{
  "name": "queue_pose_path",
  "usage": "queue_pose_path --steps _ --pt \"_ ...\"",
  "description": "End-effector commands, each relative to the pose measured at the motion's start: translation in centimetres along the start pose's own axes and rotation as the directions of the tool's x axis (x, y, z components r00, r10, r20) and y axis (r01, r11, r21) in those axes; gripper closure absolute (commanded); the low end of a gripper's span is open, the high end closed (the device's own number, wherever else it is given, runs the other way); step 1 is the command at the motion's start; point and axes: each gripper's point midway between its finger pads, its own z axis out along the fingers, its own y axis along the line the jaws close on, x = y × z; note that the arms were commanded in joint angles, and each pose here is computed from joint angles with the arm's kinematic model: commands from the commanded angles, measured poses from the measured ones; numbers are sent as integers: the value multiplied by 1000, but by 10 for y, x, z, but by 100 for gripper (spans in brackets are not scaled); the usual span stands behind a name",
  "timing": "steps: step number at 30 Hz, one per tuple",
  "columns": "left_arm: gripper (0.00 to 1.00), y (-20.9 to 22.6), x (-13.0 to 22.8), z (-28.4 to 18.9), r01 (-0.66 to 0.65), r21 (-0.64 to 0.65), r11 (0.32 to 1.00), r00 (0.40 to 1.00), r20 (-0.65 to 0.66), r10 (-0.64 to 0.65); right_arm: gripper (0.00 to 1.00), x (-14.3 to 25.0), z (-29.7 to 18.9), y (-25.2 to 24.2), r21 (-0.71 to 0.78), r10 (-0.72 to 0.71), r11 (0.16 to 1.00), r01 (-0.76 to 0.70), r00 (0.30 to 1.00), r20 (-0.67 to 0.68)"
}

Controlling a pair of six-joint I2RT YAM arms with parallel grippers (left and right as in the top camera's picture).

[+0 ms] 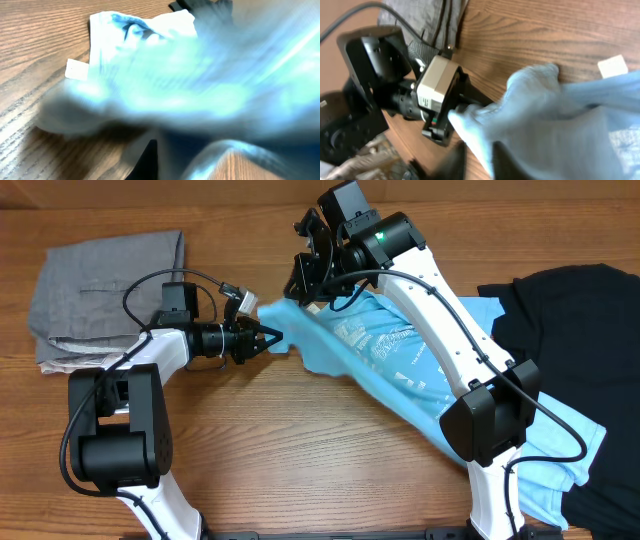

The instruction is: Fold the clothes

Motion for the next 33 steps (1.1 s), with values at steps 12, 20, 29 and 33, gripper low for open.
queue_pose_path --steps 12,20,29,33 --pt "96 -22 0 -76 259 -154 954 966 10 -260 0 1 -95 -87 350 143 920 -177 982 121" --pt "96 -53 10 -98 320 -272 908 939 -40 -342 0 60 -182 -158 546 432 709 -446 887 164" --pt "96 -52 29 -103 464 -359 810 858 -46 -511 73 72 -162 -202 531 526 673 -514 838 145" --pt "96 -46 41 -109 486 -432 760 826 -57 -561 96 84 -130 -228 541 560 649 -535 817 136"
